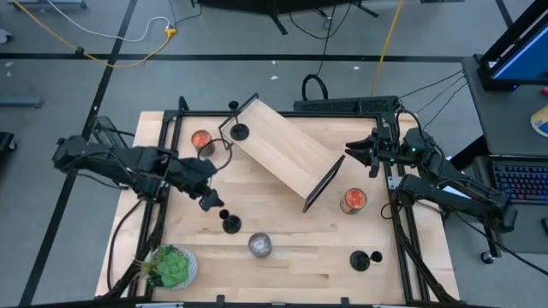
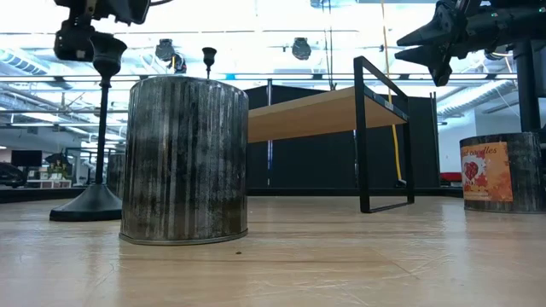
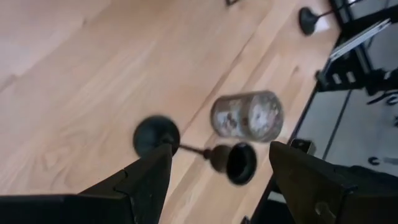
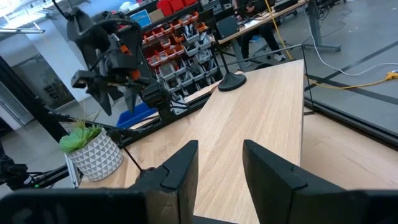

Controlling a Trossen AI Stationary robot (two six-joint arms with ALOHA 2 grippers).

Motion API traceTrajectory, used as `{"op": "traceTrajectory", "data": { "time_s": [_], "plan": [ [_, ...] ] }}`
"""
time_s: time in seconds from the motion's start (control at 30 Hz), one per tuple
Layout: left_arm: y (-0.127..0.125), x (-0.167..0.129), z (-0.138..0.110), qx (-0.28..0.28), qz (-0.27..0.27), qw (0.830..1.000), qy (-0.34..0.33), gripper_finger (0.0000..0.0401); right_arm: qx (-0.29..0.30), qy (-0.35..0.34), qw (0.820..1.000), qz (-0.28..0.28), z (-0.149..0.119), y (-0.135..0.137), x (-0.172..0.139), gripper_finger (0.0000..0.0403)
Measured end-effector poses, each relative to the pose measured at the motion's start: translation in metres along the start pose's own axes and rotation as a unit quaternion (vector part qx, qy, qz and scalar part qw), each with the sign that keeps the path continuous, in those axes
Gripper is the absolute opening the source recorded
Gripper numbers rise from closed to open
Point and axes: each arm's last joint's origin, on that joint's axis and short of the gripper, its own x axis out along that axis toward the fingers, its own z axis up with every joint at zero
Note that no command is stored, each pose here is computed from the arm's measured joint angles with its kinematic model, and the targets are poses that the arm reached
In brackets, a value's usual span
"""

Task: Pick & Place candle stick holders
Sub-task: Align the left black candle holder with the other black candle holder on the shelf

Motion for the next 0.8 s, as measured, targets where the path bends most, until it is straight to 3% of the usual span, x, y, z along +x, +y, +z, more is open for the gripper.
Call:
{"op": "traceTrajectory", "data": {
  "time_s": [0.3, 0.8],
  "plan": [
    [-0.001, 0.009, -0.002, -0.029, 0.019, 0.999, 0.015, 0.0278, -0.001, 0.0, 1.0, 0.001, 0.0, 0.0, 0.0, 0.0116],
    [-0.008, 0.021, -0.011, -0.026, 0.027, 0.998, 0.048, 0.0278, -0.001, 0.001, 1.0, 0.002, 0.0, 0.0, 0.0, 0.0116]
  ]
}}
